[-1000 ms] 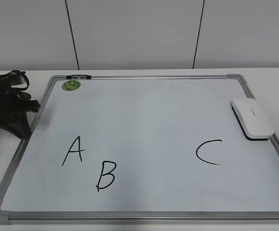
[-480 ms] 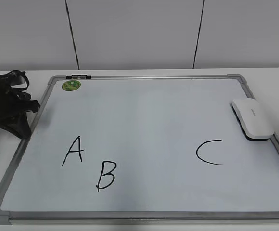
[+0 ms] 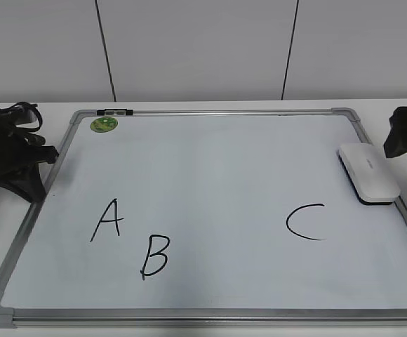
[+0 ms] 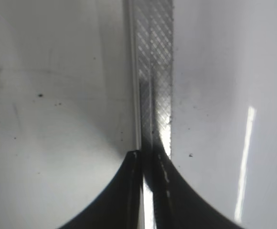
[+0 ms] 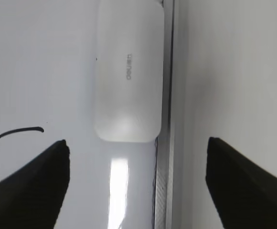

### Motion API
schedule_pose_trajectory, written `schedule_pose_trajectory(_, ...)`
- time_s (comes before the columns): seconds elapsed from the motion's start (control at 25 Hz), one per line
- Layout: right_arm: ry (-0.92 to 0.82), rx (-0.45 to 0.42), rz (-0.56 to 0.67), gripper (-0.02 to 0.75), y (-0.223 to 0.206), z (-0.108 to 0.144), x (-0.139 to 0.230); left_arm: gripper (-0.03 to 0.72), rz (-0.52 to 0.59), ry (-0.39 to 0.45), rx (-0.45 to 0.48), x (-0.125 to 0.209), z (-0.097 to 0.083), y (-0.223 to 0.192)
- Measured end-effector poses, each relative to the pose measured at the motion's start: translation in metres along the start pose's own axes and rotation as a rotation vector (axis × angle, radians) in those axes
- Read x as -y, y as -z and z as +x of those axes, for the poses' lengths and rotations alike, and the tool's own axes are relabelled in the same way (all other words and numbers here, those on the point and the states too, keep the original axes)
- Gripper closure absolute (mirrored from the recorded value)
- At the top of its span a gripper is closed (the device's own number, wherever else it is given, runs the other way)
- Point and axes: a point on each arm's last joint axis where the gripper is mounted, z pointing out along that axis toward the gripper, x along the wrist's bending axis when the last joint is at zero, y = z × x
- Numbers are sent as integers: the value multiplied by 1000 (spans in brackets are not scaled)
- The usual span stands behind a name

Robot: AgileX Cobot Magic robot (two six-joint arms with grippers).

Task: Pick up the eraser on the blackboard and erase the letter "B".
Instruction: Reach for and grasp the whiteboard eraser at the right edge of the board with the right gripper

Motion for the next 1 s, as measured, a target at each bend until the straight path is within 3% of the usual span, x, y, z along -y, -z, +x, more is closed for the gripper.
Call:
schedule_pose_trajectory(0.44,-3,-33,106,70,-69,-2,-37,647,0,1,1,0,0,0)
schedule_pose_trajectory(1.0,1,-40,187,82,-119,-4,-40,647,1,1,2,0,0,0)
